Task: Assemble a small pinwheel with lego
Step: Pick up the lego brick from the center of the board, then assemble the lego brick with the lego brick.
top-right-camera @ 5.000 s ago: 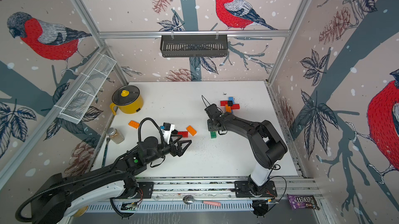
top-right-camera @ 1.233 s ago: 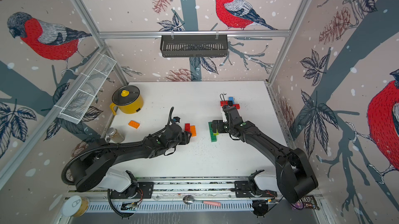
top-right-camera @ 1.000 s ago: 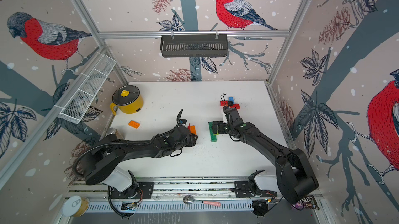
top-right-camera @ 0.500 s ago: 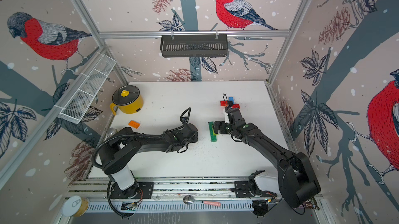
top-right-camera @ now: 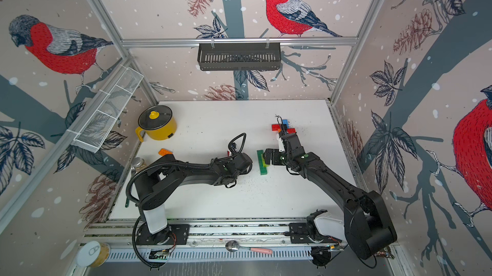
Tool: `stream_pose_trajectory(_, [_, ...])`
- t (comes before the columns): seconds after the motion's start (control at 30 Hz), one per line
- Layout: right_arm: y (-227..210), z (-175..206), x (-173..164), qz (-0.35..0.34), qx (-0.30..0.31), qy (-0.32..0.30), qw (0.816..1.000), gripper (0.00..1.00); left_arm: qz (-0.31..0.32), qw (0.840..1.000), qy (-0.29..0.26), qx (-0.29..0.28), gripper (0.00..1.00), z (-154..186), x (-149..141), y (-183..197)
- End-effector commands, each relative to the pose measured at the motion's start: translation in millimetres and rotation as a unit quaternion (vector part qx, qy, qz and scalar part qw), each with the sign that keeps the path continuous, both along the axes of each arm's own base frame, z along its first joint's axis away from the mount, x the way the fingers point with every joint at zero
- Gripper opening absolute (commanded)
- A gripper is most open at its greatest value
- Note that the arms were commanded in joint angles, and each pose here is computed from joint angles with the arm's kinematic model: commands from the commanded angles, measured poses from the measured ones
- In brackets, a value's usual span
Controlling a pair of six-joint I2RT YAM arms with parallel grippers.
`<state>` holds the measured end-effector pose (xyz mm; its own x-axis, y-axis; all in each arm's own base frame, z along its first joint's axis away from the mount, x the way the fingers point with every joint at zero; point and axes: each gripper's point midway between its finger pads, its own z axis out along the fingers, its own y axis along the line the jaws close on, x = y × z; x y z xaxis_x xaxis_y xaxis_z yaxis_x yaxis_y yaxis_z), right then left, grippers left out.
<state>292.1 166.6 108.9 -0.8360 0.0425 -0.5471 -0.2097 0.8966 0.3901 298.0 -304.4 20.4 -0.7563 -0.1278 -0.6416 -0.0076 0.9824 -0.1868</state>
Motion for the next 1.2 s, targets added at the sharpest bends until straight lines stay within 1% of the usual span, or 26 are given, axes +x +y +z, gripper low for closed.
stream_pose_trajectory(0.0, [1.1,3.9,2.5,-0.001,0.012,-0.006,1.000,1.00,0.007,0.998,0.035,0.053,0.48,-17.2,-16.2,18.7])
stream_pose_trajectory(0.27, [-2.0,0.5,2.5,-0.003,0.020,-0.001,1.000,0.99,0.011,0.997,0.042,0.057,0.43,-25.8,-21.6,21.5])
stream_pose_trajectory(0.4, [-4.6,-1.3,5.2,-0.010,0.028,0.001,1.000,0.99,0.006,0.997,0.043,0.057,0.39,-28.5,-24.3,19.7])
stream_pose_trajectory(0.43, [-5.2,-1.2,7.0,-0.013,0.030,0.000,0.999,0.99,0.001,0.997,0.041,0.058,0.35,-28.4,-24.5,17.7])
stream_pose_trajectory(0.47, [-6.4,-1.4,8.6,-0.018,0.030,-0.001,0.999,0.99,-0.005,0.998,0.039,0.058,0.30,-27.5,-23.9,16.2])
stream_pose_trajectory(0.5, [-8.2,-1.8,10.5,-0.023,0.028,-0.002,0.999,1.00,-0.009,0.998,0.035,0.060,0.20,-25.3,-22.9,15.2])
stream_pose_trajectory(0.53, [-9.1,-0.9,12.1,-0.027,0.028,-0.004,0.999,0.99,-0.013,0.997,0.028,0.065,0.12,-20.6,-21.0,15.7])
stream_pose_trajectory(0.63, [-8.9,-8.3,13.6,-0.028,0.027,0.005,0.999,1.00,-0.037,0.996,-0.009,0.075,0.12,3.9,-15.2,18.0])
stream_pose_trajectory(0.7, [-10.0,-9.0,13.9,-0.029,0.026,0.004,0.999,0.99,-0.084,0.993,-0.034,0.071,0.12,23.6,-12.5,11.2])
stream_pose_trajectory(0.77, [-10.8,-8.2,13.9,-0.030,0.028,0.003,0.999,0.99,-0.142,0.986,-0.064,0.061,0.11,46.0,-12.1,2.7])
stream_pose_trajectory(0.83, [-13.4,-6.9,15.1,-0.036,0.030,0.001,0.999,1.00,-0.214,0.972,-0.094,0.035,0.11,67.7,-15.6,-8.7])
stream_pose_trajectory(0.87, [-13.7,-6.1,15.3,-0.036,0.034,0.000,0.999,1.00,-0.255,0.961,-0.104,0.024,0.11,74.8,-19.2,-14.5])
stream_pose_trajectory(0.9, [-14.2,-5.9,15.4,-0.036,0.038,0.000,0.999,1.00,-0.308,0.944,-0.115,0.011,0.11,81.3,-24.9,-22.3])
stream_pose_trajectory(0.93, [-14.9,-5.5,15.9,-0.037,0.042,0.001,0.998,1.00,-0.364,0.923,-0.125,0.005,0.11,85.5,-32.2,-28.7])
stream_pose_trajectory(1.0, [-15.4,-4.6,16.8,-0.038,0.049,0.000,0.998,0.99,-0.448,0.881,-0.152,0.021,0.12,88.6,-45.5,-35.0])
stream_pose_trajectory(1.07, [-17.0,-5.6,17.0,-0.041,0.050,0.001,0.998,1.00,-0.526,0.832,-0.172,0.034,0.13,88.6,-62.3,-40.6])
stream_pose_trajectory(1.1, [-17.3,-7.0,16.6,-0.041,0.052,0.003,0.998,0.99,-0.556,0.810,-0.182,0.038,0.13,88.3,-68.9,-42.1])
stream_pose_trajectory(1.13, [-17.1,-7.3,16.8,-0.040,0.055,0.005,0.998,0.99,-0.575,0.795,-0.190,0.044,0.12,87.1,-71.7,-41.8])
stream_pose_trajectory(1.17, [-17.5,-7.9,16.7,-0.040,0.057,0.007,0.998,1.00,-0.590,0.782,-0.194,0.046,0.12,87.3,-73.7,-42.0])
